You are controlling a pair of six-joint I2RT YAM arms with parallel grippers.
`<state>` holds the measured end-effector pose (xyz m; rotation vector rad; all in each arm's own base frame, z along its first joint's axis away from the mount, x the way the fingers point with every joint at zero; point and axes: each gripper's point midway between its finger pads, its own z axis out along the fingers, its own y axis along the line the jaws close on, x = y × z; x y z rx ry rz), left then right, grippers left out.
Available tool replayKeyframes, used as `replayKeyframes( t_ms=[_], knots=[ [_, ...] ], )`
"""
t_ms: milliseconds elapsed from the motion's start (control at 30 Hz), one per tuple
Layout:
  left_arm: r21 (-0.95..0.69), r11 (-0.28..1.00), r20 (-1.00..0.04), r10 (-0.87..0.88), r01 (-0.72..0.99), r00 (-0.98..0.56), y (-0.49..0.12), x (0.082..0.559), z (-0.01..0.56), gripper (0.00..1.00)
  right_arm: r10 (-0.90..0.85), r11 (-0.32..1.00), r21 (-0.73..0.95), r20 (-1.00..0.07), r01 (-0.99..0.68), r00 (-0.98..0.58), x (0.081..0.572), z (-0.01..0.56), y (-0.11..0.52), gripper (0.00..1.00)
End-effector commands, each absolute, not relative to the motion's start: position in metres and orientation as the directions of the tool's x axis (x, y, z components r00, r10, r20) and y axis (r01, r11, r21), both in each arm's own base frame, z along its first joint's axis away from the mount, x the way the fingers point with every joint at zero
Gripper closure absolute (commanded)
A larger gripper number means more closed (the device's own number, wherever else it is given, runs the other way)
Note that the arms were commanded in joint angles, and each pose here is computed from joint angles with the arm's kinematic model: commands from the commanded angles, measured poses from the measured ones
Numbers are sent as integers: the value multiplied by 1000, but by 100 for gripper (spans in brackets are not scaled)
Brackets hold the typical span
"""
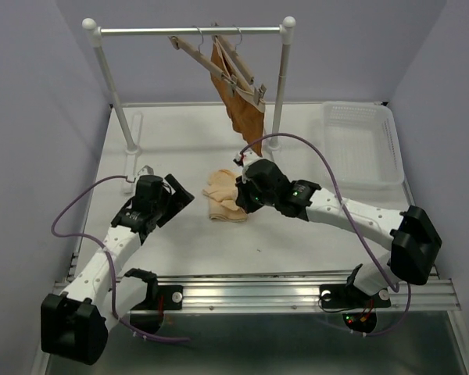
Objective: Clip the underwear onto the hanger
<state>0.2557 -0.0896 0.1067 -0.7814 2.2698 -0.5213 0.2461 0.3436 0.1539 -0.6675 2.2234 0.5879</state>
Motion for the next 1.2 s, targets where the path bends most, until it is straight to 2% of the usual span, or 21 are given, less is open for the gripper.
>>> replayKeyframes(
  t_ms=[0,133,267,400,500,567,767,1033,1167],
  knots=[
    [-556,799,-517,-549,-230,-656,-127,262,118,1,-96,778,366,-733,-510,-673,263,177,338,99],
    [-476,871,-576,-412,-120,-706,-151,260,114,1,-24,786,428,-700,-446,-714,275,179,325,99],
    [-377,924,-555,-285,-69,-781,-166,251,84,1,29,789,464,-683,-402,-730,285,184,317,99],
    [-373,915,-543,-349,-153,-763,-165,261,79,1,56,794,472,-684,-382,-728,295,194,307,99],
    [-399,910,-564,-339,-111,-753,-177,269,87,1,83,810,475,-673,-344,-735,303,196,295,99],
    [-380,925,-607,-259,-12,-751,-188,267,91,1,90,807,486,-660,-334,-746,303,196,293,99],
    [-298,941,-637,-72,160,-767,-204,249,75,1,101,800,506,-642,-321,-760,309,197,290,99],
    [-130,960,-684,95,250,-724,-216,257,60,1,91,802,509,-623,-314,-777,317,200,287,99],
    [-23,975,-686,145,221,-713,-211,266,62,1,87,800,511,-616,-313,-783,318,201,285,99]
  ],
)
